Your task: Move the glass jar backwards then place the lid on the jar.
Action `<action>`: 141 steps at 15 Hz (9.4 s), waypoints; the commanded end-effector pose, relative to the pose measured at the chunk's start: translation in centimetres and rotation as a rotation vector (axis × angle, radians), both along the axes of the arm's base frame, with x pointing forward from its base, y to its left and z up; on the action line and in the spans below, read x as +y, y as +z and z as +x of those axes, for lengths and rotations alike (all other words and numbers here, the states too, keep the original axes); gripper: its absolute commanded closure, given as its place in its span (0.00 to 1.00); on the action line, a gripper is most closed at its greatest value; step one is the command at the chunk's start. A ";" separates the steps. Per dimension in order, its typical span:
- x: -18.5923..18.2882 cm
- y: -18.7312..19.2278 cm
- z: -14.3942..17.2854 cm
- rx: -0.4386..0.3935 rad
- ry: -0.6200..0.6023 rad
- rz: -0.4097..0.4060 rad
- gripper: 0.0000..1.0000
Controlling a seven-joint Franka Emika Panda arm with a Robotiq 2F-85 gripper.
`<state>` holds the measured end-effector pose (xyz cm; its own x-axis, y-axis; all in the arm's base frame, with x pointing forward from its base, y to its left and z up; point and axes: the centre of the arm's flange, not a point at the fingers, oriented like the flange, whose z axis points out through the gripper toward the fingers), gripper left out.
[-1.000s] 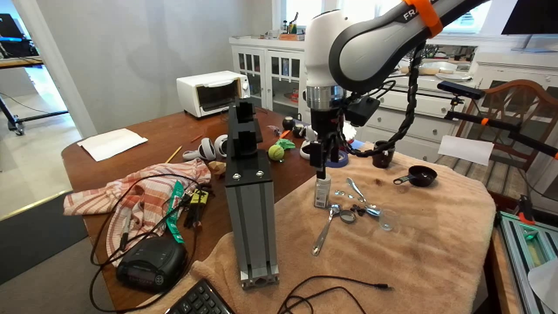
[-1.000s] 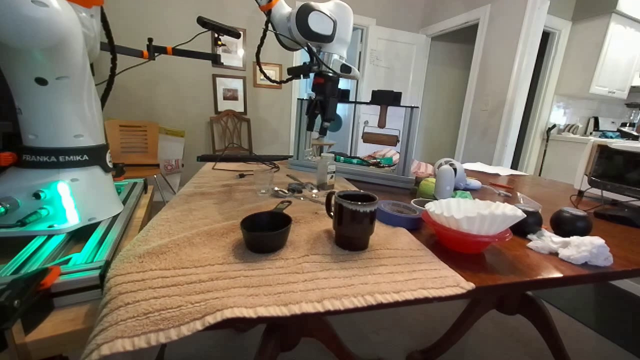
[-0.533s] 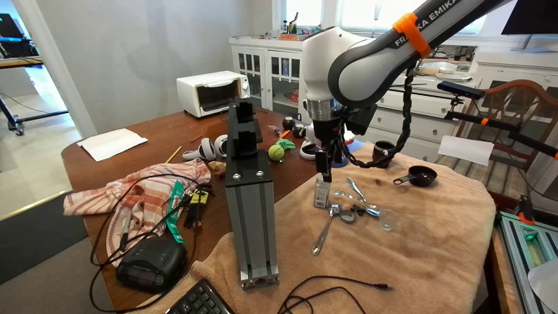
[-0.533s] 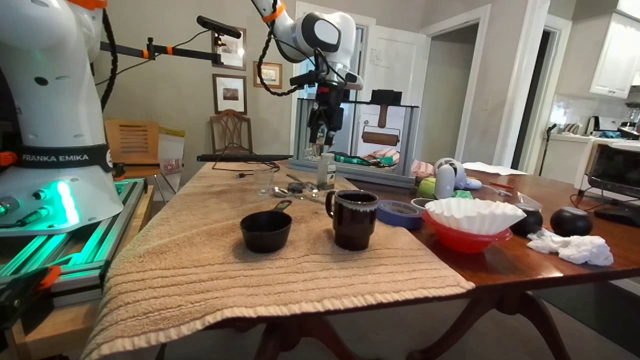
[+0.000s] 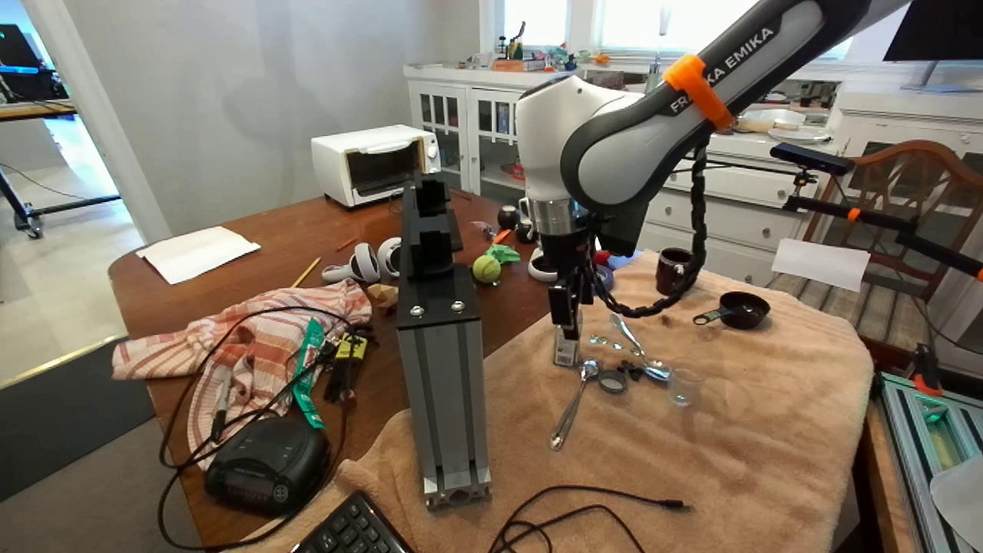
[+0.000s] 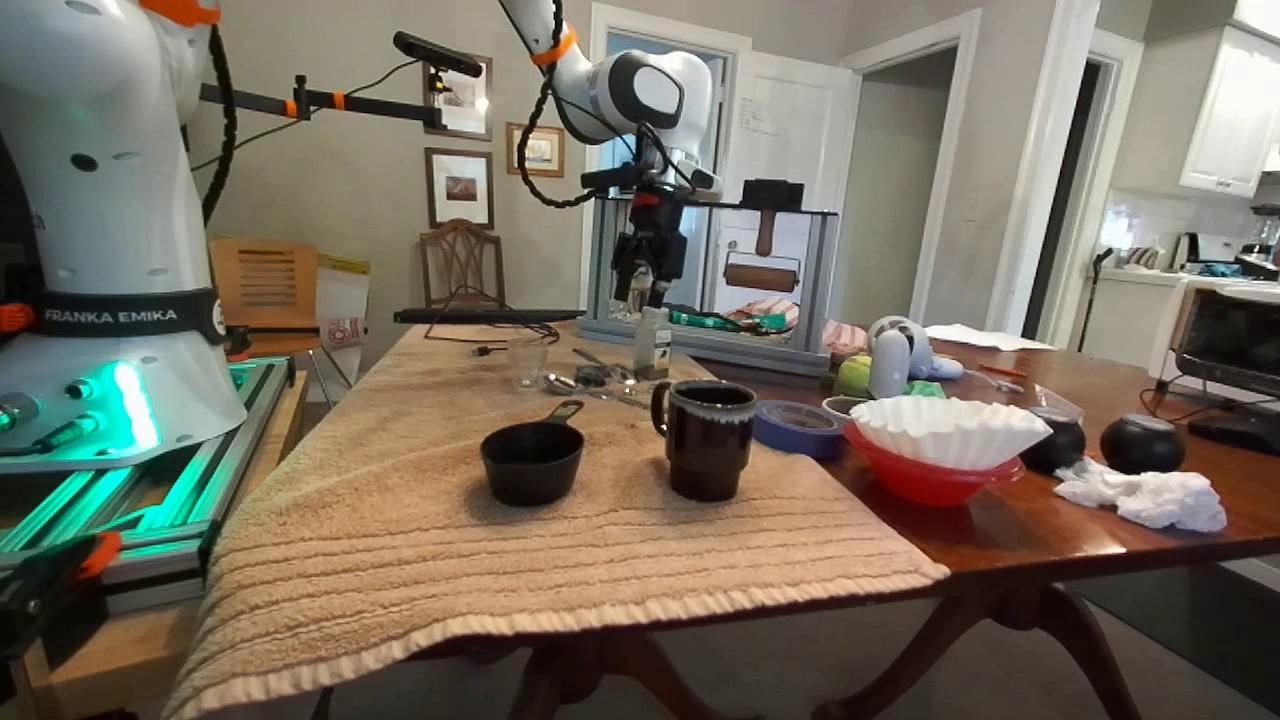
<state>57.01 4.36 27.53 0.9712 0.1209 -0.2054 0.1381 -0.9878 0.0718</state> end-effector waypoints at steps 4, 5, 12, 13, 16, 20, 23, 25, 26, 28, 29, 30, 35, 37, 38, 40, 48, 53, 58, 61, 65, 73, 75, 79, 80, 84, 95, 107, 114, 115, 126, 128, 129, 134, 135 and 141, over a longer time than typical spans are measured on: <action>-1.6 -2.8 2.9 0.021 0.033 0.025 0.00; -2.2 -3.3 3.0 0.029 0.025 0.027 0.00; -4.2 -5.4 3.6 0.066 -0.008 0.062 0.00; -4.0 -5.5 3.6 0.068 -0.005 0.071 0.01; -3.0 -5.7 3.6 0.070 0.006 0.093 0.20; -2.4 -5.6 3.4 0.068 0.010 0.099 0.54; -2.4 -5.5 3.4 0.067 0.006 0.094 0.75; -2.4 -4.9 3.5 0.073 -0.020 0.079 0.75; -2.4 -4.5 3.6 0.072 -0.036 0.075 0.75; -2.9 -3.0 4.7 0.057 -0.090 0.054 0.75; -3.4 -2.1 5.9 0.062 -0.122 0.049 0.75; -3.7 -1.2 6.8 0.059 -0.154 0.042 0.75; -6.9 2.7 12.3 0.041 -0.343 0.013 0.75; -7.8 2.7 13.7 0.085 -0.374 0.047 0.75; -7.3 3.4 10.0 0.038 -0.326 0.021 0.50; -7.9 3.0 11.0 0.058 -0.346 0.035 0.50; -9.9 -0.9 14.3 0.080 -0.449 0.023 0.75; -12.1 -3.6 16.2 0.109 -0.459 0.059 0.75; -14.8 -4.9 17.0 0.132 -0.505 0.070 0.75; -15.6 -5.3 17.5 0.151 -0.508 0.082 0.75; -15.3 -5.7 18.2 0.174 -0.494 0.094 0.75; -15.0 -2.7 18.4 0.132 -0.483 0.101 0.05; -15.1 -1.2 18.3 0.122 -0.482 0.102 0.00; -14.2 3.7 16.0 0.088 -0.425 0.084 0.00; -14.1 4.9 15.6 0.074 -0.398 0.079 0.00; -12.3 11.3 10.7 0.019 -0.152 0.074 0.00; -7.0 14.5 1.7 0.045 0.154 0.228 0.00; -6.7 13.6 3.5 0.084 0.154 0.234 0.00; -5.5 9.3 -5.4 -0.006 0.126 0.331 0.00; -5.7 8.7 -7.0 -0.008 0.103 0.337 0.00; 0.0 1.3 -11.7 0.006 -0.052 0.135 0.00; 0.4 0.6 -11.5 0.013 -0.073 0.051 0.00; 0.3 0.1 -11.2 0.020 -0.085 0.010 0.00; 1.4 -1.4 -9.1 0.039 -0.077 -0.032 0.00; 1.7 -1.8 -8.7 0.045 -0.058 -0.014 0.00; 1.6 -4.6 -6.5 0.092 -0.044 0.006 0.00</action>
